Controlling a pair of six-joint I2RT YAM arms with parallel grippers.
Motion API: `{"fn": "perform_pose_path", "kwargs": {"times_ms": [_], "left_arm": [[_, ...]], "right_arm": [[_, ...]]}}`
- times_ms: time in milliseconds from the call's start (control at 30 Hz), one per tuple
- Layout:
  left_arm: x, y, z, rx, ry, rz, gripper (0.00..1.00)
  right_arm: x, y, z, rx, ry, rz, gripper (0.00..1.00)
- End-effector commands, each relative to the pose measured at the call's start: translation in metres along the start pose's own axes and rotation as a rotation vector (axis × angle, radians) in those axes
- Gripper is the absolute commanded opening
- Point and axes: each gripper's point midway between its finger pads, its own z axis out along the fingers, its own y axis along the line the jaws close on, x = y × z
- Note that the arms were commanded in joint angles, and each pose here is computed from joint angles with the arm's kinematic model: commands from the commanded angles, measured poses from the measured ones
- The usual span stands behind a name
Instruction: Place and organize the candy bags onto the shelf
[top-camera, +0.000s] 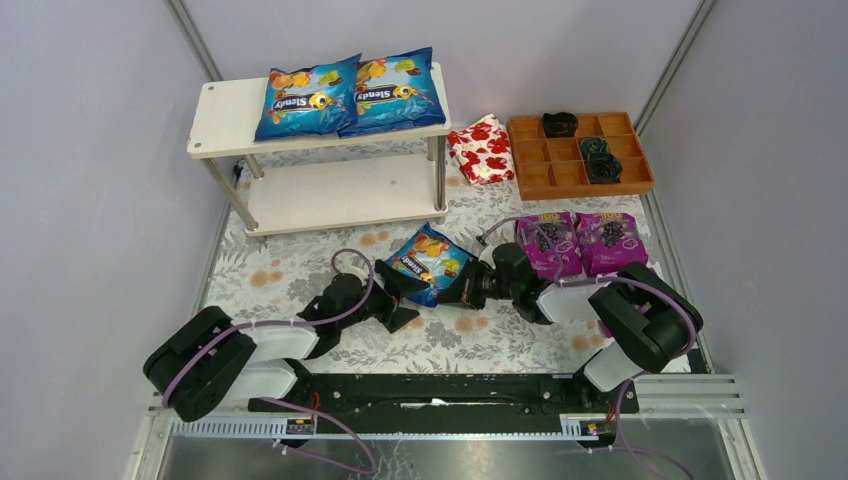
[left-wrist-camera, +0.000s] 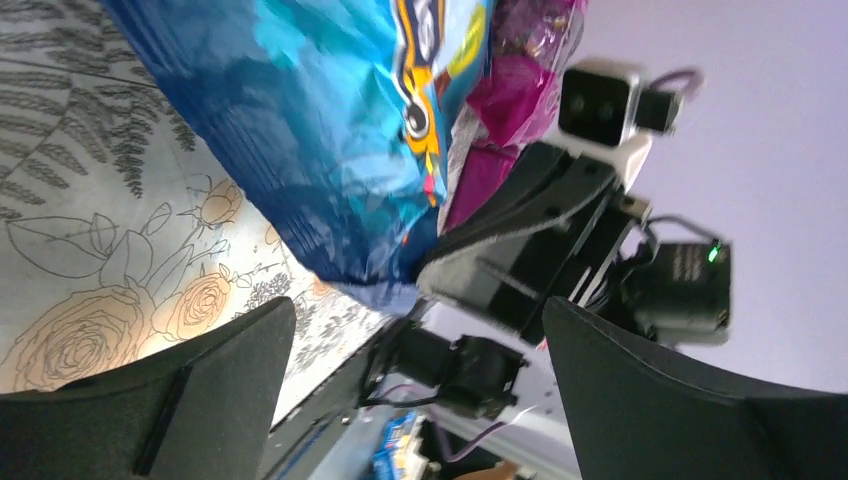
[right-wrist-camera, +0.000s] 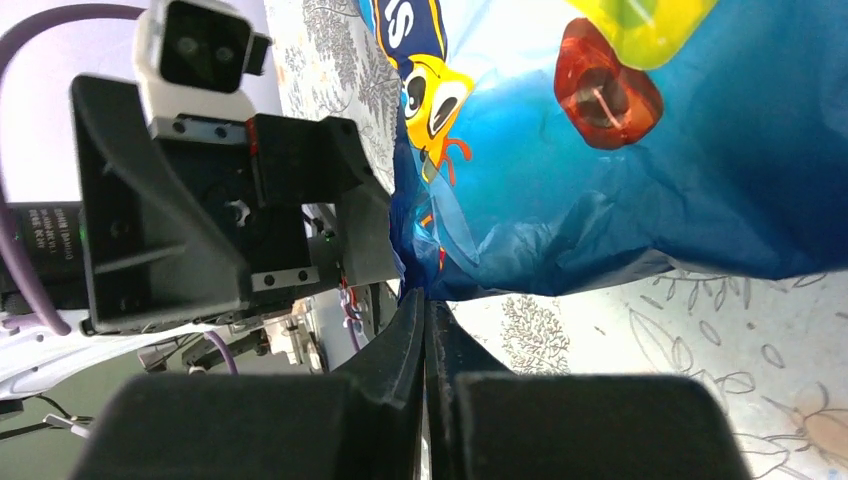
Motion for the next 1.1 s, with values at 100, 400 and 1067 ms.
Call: {"fn": "perform_pose_path", "kwargs": {"times_ms": [100, 400, 1067], "left_arm": [[-0.026, -0.01, 0.006, 0.06, -0.119, -0.297, 0.99], [-0.044, -0.009, 0.018, 0.029, -0.202, -0.313, 0.95], [-0.071, -0.005, 0.056, 0.014, -0.238, -0.279, 0.7]], "right_arm": [[-0.002, 0.052, -0.009, -0.156, -0.045, -0.066, 0.0], [0.001, 0.056, -0.012, -0.16, -0.036, -0.092, 0.0], [0.005, 0.025, -0.022, 0.004, -0.048, -0.161, 0.0]]}}
